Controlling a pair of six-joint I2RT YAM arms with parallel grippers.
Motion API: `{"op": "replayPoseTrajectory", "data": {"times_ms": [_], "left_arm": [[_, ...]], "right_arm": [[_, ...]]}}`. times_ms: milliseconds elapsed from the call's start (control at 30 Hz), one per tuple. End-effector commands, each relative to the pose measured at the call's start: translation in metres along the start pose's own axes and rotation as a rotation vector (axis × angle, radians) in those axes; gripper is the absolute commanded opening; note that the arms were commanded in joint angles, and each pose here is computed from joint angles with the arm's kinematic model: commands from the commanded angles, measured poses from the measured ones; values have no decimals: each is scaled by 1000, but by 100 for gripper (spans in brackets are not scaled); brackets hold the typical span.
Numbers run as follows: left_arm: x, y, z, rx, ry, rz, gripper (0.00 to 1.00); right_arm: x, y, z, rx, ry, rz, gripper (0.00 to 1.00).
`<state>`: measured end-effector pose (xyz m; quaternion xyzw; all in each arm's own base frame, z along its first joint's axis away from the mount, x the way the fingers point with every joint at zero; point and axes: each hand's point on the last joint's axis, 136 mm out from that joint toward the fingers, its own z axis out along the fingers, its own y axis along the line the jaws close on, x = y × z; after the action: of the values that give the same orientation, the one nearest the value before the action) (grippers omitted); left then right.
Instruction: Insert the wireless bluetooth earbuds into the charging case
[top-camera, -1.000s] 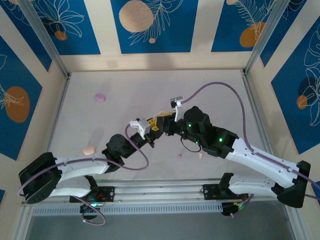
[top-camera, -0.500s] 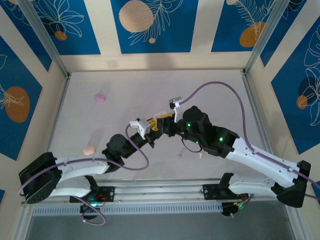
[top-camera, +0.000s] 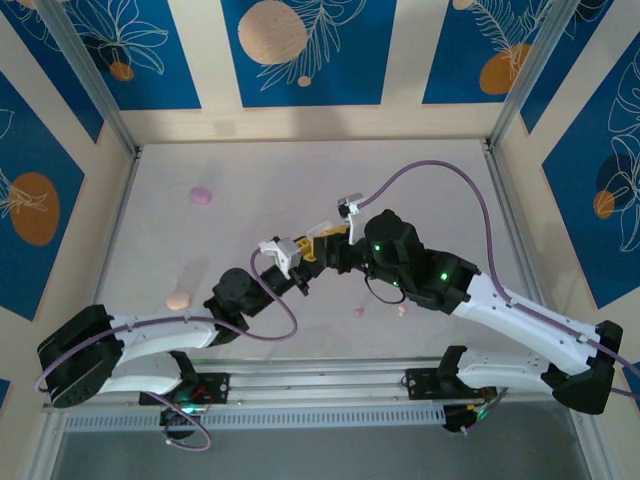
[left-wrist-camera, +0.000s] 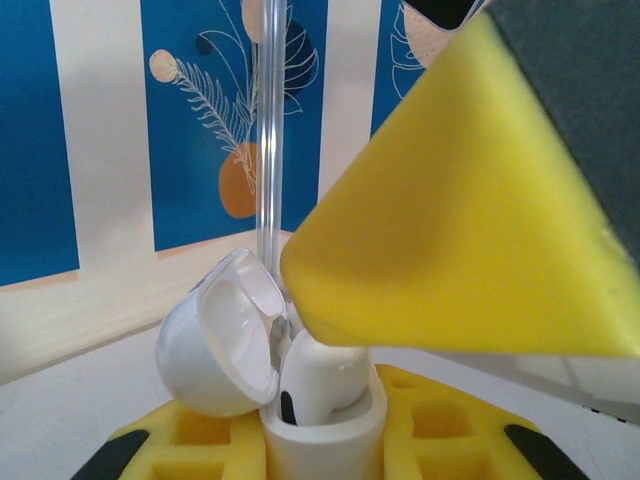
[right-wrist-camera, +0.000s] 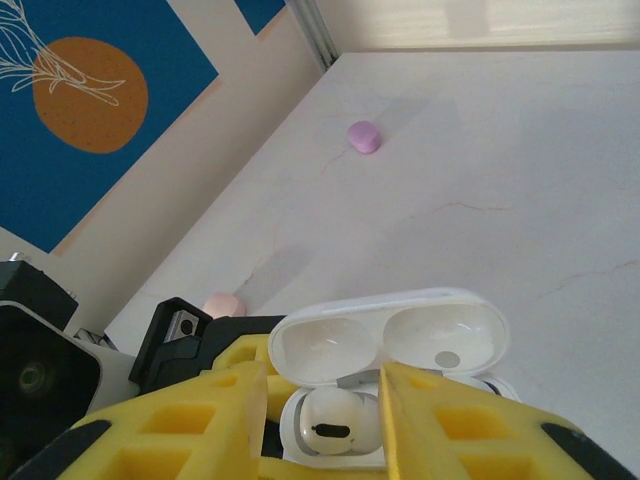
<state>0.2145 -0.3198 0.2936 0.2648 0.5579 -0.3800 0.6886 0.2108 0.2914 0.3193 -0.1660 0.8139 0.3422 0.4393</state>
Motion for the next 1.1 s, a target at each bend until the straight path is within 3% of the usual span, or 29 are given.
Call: {"op": "replayPoseTrajectory", "data": {"times_ms": [0,233,367,600,800,1067], "left_arm": [[-30,-6,-2,13,-99,-3,19],[-13,-12,-4,53,-34,38,19],[-7,-20,-6,98,10,86,19],[-6,-33,-13,179,58,163,21],[-11,-41,-16,228,47,175,21],[-16,-41,-14,226,33,168,22]], "right_arm": [[-10,10,-10,-30,-8,-2,38],[-39,27,-36,-111,-76,-7,44],[-50,-1,-46,9,-73,17,46],[-26,-53,-35,57,218,270,50],[-11,-42,-15,-34,356,303,52],[7,-43,-2,-36,471,304,53]]}}
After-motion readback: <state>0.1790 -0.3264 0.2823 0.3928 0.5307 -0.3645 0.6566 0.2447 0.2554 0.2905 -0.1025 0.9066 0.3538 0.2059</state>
